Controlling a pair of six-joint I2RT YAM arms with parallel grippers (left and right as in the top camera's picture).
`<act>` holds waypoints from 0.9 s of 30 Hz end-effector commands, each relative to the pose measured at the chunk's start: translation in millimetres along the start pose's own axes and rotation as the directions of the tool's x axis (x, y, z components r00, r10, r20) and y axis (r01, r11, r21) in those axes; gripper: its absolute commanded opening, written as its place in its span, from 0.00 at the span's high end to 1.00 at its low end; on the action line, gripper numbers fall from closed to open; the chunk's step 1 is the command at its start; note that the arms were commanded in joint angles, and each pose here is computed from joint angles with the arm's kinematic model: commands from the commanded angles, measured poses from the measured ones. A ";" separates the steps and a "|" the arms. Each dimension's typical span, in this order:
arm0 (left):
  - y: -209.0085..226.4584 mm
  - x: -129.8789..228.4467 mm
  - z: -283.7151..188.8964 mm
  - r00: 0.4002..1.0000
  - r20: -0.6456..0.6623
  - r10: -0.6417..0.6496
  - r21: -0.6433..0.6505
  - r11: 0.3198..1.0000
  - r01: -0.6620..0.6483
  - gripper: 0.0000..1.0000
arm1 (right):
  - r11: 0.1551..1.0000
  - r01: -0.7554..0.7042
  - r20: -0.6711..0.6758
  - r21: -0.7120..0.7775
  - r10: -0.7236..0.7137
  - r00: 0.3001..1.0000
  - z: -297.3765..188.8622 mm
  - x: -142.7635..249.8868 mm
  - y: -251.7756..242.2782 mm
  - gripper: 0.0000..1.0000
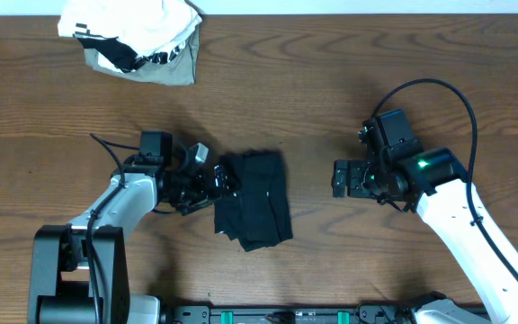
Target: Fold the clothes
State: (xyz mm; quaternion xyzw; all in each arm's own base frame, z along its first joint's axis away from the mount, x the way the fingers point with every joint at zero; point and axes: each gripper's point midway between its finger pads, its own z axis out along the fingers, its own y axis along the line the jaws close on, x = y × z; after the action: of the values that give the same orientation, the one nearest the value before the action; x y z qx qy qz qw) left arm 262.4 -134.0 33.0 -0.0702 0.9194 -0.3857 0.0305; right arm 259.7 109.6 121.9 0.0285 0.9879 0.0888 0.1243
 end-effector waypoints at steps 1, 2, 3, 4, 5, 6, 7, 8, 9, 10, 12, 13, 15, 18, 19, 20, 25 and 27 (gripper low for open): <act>-11.3 6.4 1.6 0.999 -0.032 0.028 0.083 0.996 -0.025 0.00 | 1.000 -0.013 0.016 0.009 0.013 1.000 -2.5 -1.5 -3.4 0.01; -11.2 6.6 1.6 0.999 -0.033 0.027 0.082 0.996 -0.025 0.00 | 1.000 -0.013 0.016 0.009 0.013 1.000 -2.5 -1.4 -3.5 0.01; -11.1 6.7 1.6 0.999 -0.033 0.027 0.082 0.996 -0.024 0.00 | 1.000 -0.013 0.016 0.009 0.013 1.000 -2.5 -1.4 -3.5 0.01; -11.0 6.7 1.8 0.999 -0.033 0.027 0.082 0.996 -0.024 0.00 | 1.000 -0.013 0.016 0.009 0.013 1.000 -2.5 -1.4 -3.5 0.01; -10.8 6.7 1.9 0.999 -0.034 0.026 0.082 0.996 -0.023 0.00 | 1.000 -0.013 0.016 0.009 0.013 1.000 -2.5 -1.4 -3.5 0.01; -9.2 6.8 2.7 0.999 -0.036 0.023 0.076 0.997 -0.020 0.00 | 1.000 -0.013 0.016 0.009 0.013 1.000 -2.5 -1.5 -3.4 0.01; -7.1 7.2 3.9 0.999 -0.039 0.017 0.070 0.997 -0.015 0.00 | 1.000 -0.013 0.016 0.008 0.013 1.000 -2.5 -1.5 -3.2 0.01; -4.5 8.1 5.9 0.999 -0.048 0.008 0.066 0.998 -0.005 0.00 | 1.000 -0.013 0.015 0.006 0.013 1.000 -2.5 -1.4 -2.9 0.01; -1.6 9.3 8.4 0.998 -0.058 -0.003 0.063 0.998 0.007 0.00 | 1.000 -0.013 0.015 0.006 0.013 1.000 -2.5 -1.3 -2.8 0.01; 2.9 10.8 12.3 0.997 -0.073 -0.018 0.058 0.998 0.022 0.00 | 1.000 -0.013 0.015 0.006 0.013 1.000 -2.5 -1.2 -2.9 0.01; 11.1 13.3 19.9 0.994 -0.098 -0.044 0.052 0.997 0.049 0.00 | 1.000 -0.013 0.013 0.002 0.013 1.000 -2.5 -1.0 -2.1 0.01; 14.4 14.3 23.4 0.993 -0.108 -0.054 0.051 0.997 0.060 0.00 | 1.000 -0.013 0.011 -0.003 0.013 1.000 -2.5 -0.7 -1.4 0.01; 21.3 15.0 30.6 0.990 -0.124 -0.070 0.050 0.996 0.076 0.00 | 1.000 -0.013 0.008 -0.011 0.013 1.000 -2.5 -0.1 0.1 0.01; 24.0 14.7 36.9 0.988 -0.135 -0.075 0.068 0.994 0.085 0.00 | 1.000 -0.012 0.009 -0.018 0.012 1.000 -2.5 -0.6 1.5 0.01; 25.7 14.4 38.6 0.988 -0.136 -0.079 0.067 0.994 0.088 0.00 | 0.999 -0.011 0.011 -0.031 0.011 1.000 -2.5 -1.5 3.9 0.01; 27.3 15.1 40.0 0.986 -0.141 -0.085 0.065 0.993 0.095 0.00 | 0.999 -0.008 0.012 -0.050 0.009 1.000 -2.2 -2.5 7.9 0.01; 30.8 17.1 42.7 0.984 -0.152 -0.097 0.060 0.992 0.107 0.00 | 0.990 -0.027 -0.006 -0.138 0.026 1.000 6.8 -3.0 29.0 0.01; 30.6 16.9 42.6 0.984 -0.151 -0.096 0.061 0.992 0.106 0.00 | 0.987 -0.110 -0.053 -0.114 0.105 0.993 17.6 4.2 26.6 0.01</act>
State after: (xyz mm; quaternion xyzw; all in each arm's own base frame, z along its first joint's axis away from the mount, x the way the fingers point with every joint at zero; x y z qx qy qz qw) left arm 267.7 -163.2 31.3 -0.0617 0.8571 -0.5110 -0.0219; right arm 272.2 132.3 126.8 0.0337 0.9789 0.1438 0.1410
